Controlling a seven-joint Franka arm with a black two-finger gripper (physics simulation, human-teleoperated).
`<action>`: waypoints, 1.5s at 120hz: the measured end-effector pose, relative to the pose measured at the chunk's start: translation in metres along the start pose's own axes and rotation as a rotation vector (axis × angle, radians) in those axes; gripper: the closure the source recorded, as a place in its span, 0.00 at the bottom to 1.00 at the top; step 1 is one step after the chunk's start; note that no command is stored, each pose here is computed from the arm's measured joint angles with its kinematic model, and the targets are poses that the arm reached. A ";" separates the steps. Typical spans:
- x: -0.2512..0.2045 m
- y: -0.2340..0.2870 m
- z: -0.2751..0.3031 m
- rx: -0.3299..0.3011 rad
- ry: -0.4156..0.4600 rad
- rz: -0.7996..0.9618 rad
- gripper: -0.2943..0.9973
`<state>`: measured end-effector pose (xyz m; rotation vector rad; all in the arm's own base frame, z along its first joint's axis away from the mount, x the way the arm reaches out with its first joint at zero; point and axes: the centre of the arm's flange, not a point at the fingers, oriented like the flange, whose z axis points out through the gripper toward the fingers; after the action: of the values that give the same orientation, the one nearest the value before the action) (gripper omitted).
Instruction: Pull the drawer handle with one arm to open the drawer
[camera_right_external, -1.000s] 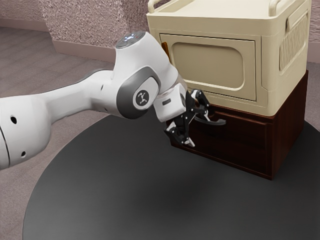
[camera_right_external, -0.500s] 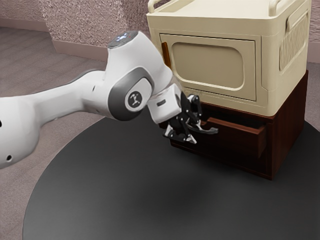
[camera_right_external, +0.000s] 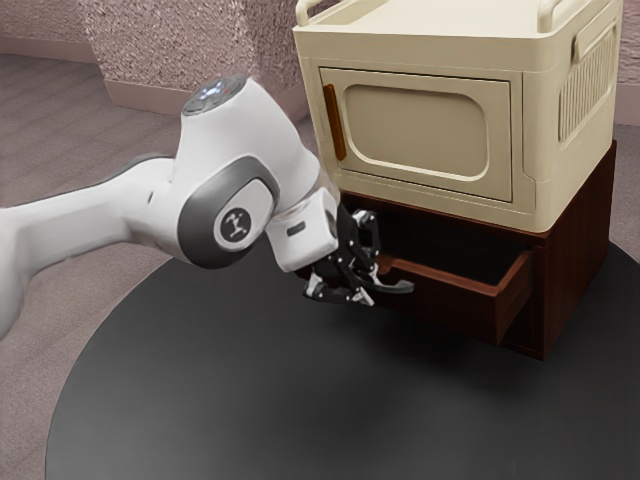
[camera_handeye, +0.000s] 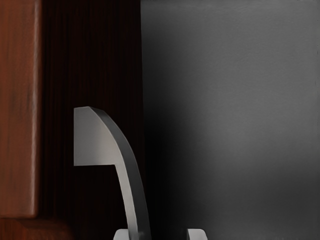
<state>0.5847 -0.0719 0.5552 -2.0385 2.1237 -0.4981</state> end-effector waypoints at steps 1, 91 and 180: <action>0.000 0.001 0.000 0.000 0.000 0.000 0.73; -0.002 0.048 -0.022 0.021 -0.025 -0.041 0.74; 0.004 0.096 -0.043 0.039 -0.043 -0.060 0.76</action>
<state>0.4794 -0.0688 0.5631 -2.0779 2.0182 -0.4959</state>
